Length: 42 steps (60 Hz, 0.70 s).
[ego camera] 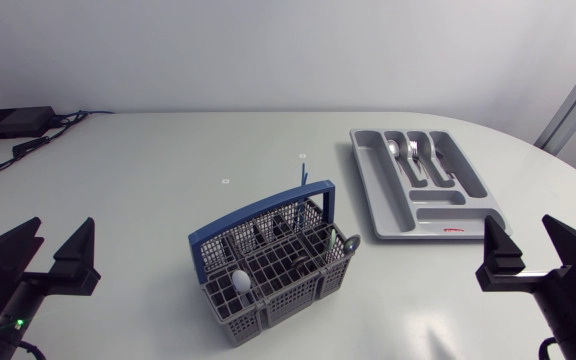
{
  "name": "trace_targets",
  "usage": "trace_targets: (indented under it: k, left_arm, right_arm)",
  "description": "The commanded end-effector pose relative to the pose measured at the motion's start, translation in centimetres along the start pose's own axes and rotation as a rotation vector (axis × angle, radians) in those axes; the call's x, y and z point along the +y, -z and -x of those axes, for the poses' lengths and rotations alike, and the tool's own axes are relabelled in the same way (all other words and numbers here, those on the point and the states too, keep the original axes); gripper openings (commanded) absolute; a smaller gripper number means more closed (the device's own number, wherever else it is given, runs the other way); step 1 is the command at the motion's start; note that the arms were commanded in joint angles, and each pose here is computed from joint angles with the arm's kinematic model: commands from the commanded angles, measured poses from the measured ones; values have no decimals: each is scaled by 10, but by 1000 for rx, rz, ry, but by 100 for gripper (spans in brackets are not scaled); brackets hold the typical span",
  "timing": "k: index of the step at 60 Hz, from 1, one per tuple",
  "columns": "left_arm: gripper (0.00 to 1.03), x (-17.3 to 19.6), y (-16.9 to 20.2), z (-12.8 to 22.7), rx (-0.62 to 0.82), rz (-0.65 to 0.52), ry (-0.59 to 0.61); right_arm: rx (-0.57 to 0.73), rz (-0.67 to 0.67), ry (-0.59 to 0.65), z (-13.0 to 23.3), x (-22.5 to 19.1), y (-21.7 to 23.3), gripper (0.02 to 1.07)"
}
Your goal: Unload the cutlery basket into the drawer organizer.
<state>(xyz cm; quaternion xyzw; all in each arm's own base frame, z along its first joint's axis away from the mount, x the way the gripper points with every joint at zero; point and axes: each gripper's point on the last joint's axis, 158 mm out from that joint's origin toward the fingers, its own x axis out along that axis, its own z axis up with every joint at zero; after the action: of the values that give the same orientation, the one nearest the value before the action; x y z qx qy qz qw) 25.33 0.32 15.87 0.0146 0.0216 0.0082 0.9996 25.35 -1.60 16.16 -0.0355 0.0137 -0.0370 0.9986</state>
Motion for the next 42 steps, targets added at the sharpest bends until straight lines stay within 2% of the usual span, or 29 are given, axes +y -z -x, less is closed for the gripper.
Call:
trace_targets:
  k: [1,23,33,42]
  left_arm:
    - [99,-1,5,0,6,18,3]
    - [99,0,3,0,-3,26,0]
    - [99,-4,-19,3,-31,27,20]
    - [99,-9,-37,-4,75,70,38]
  right_arm:
    - [20,-24,-8,0,2,10,103]
    - [7,-23,-10,-1,3,7,103]
    - [-25,-24,-10,1,2,-7,103]
    - [-22,-29,-18,-3,3,-32,103]
